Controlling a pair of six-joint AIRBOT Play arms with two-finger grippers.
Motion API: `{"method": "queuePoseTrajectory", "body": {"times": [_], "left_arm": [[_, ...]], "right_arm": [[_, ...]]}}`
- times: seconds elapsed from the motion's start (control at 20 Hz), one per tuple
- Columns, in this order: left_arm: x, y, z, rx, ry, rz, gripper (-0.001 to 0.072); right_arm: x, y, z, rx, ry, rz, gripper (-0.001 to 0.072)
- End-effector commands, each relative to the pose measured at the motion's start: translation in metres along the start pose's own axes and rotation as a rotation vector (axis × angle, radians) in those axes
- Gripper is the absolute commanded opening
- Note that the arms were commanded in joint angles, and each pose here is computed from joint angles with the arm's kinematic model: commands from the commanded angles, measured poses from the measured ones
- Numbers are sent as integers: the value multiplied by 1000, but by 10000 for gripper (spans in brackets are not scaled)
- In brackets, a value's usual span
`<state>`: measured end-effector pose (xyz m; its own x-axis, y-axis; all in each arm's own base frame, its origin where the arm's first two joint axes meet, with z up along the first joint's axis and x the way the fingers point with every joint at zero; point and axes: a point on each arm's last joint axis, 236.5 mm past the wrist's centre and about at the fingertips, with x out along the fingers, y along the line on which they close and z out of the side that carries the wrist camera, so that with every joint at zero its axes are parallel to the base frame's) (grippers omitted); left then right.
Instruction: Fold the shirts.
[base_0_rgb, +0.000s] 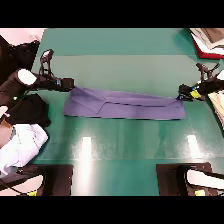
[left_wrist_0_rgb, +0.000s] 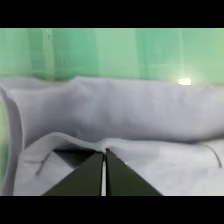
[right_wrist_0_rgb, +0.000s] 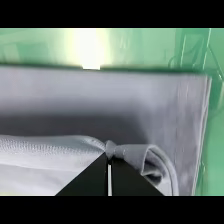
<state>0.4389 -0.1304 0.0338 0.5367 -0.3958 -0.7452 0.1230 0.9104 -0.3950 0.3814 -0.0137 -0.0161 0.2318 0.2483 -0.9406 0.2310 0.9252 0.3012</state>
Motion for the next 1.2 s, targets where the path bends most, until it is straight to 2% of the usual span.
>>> {"method": "queuePoseTrajectory", "body": {"times": [0.0, 0.1, 0.15, 0.2, 0.25, 0.3, 0.45, 0.5, 0.6, 0.75, 1.0, 1.15], "left_arm": [[14, 10, 4, -10, -16, 18, 29], [14, 10, 9, -9, -39, 21, 30], [14, 10, 11, -9, -44, 22, 82], [13, 10, 12, -9, -47, 21, 367], [12, 8, 13, -6, -45, 18, 623], [9, 5, 15, 1, -37, 11, 649], [-3, -11, 21, 17, -6, -23, 636], [-6, -16, 20, 12, 4, -38, 455], [-6, -21, 15, -3, 27, -60, 38], [-7, -28, 8, -21, 60, -88, 30], [-10, -44, -6, -11, 118, -157, 29], [-8, -58, -14, 14, 137, -176, 28]], "right_arm": [[11, -4, 14, 6, -29, -5, 20], [11, -3, 19, 7, -51, -4, 20], [10, -3, 19, 8, -52, -3, 34], [8, -5, 20, 12, -54, -3, 205], [3, -7, 20, 18, -57, -3, 523], [-4, -9, 20, 24, -59, -3, 642], [-34, -21, 6, -25, -19, -3, 638], [-40, -30, -3, -26, 13, -1, 637], [-46, -53, -20, -14, 74, 4, 636], [-36, -84, -33, 55, 71, 47, 636], [3, -87, -40, 157, 98, 315, 628], [22, -85, -39, 149, 147, 360, 627]]}}
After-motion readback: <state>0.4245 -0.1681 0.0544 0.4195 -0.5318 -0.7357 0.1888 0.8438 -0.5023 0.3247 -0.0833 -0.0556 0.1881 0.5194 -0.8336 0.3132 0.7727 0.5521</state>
